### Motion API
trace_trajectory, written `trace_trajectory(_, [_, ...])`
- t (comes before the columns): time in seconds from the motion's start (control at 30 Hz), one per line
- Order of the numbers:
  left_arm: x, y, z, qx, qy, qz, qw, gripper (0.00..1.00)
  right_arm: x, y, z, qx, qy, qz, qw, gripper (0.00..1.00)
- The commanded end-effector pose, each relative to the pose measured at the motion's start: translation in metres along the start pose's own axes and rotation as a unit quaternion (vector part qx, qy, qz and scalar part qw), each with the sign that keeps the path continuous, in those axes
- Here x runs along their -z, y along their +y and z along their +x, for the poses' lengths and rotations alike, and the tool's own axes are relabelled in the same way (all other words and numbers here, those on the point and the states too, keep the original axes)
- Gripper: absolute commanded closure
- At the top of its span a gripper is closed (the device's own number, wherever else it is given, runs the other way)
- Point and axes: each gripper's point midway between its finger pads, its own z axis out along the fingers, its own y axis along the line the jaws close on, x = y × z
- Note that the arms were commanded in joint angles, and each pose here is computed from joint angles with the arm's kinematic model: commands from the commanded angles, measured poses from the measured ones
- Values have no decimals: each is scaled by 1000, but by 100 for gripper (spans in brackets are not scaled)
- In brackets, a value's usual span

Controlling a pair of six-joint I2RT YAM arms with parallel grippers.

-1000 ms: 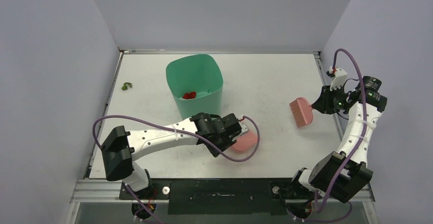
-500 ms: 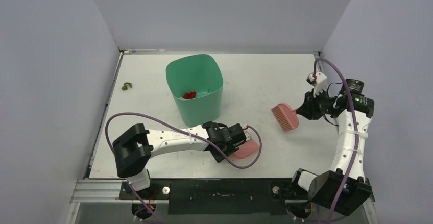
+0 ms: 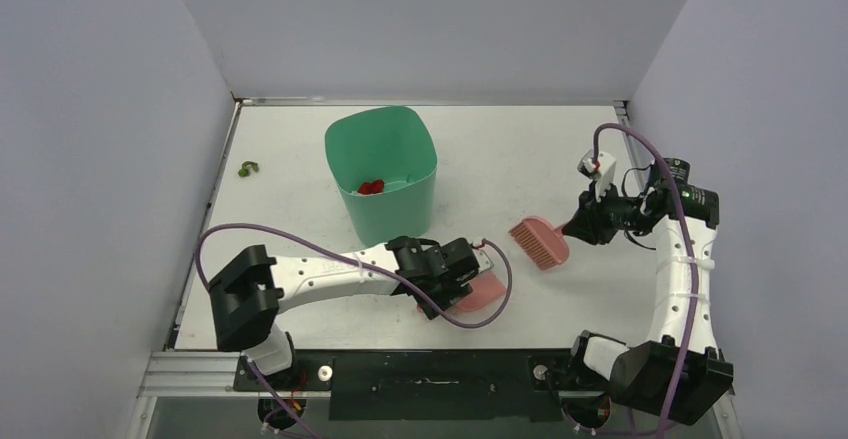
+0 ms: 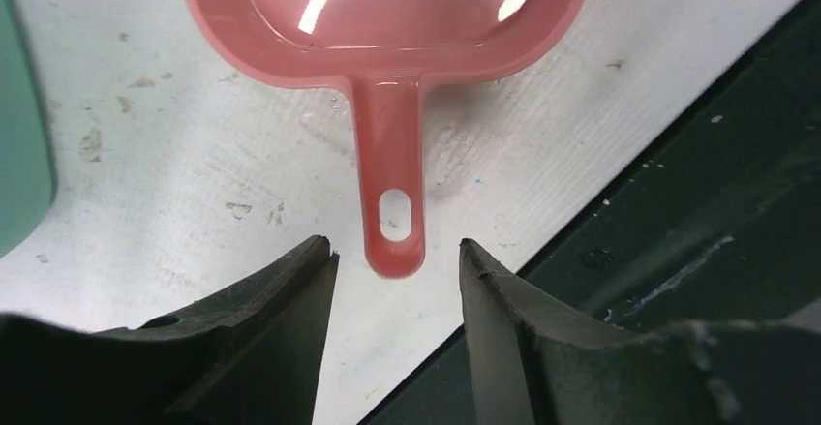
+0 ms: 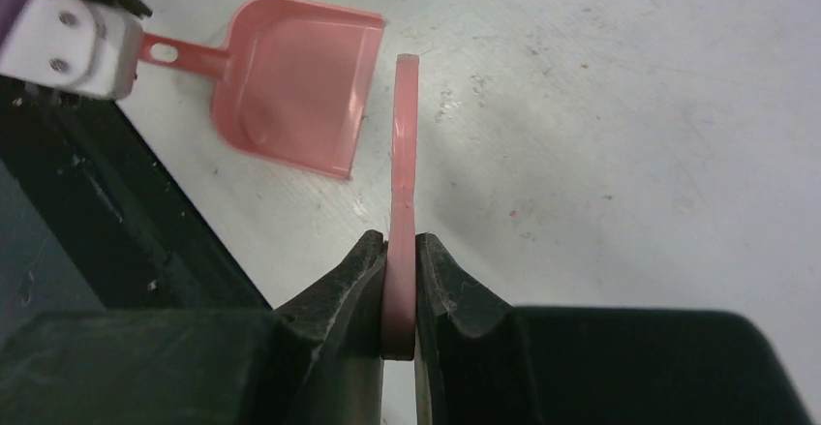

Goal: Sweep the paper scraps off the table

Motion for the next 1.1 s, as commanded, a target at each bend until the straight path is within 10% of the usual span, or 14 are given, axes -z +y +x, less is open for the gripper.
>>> trace_trajectory(0.0, [69,4,-47,-21,-135,21,990,51,-5,41,-14,64,-16,-102,993,92])
trace_trajectory(0.33, [198,9,-114,-58,-439,52,895,35,-15,131,-44,149,-61,-263,951,94])
trace_trajectory(0.7, [169,-29,-135,-85,-413,120,899,39,-11,161,-56,151,-79,-318,933,94])
trace_trajectory(1.07, [149,-40,-134,-88,-391,143,905,84,-13,164,-50,148,-82,-320,932,94])
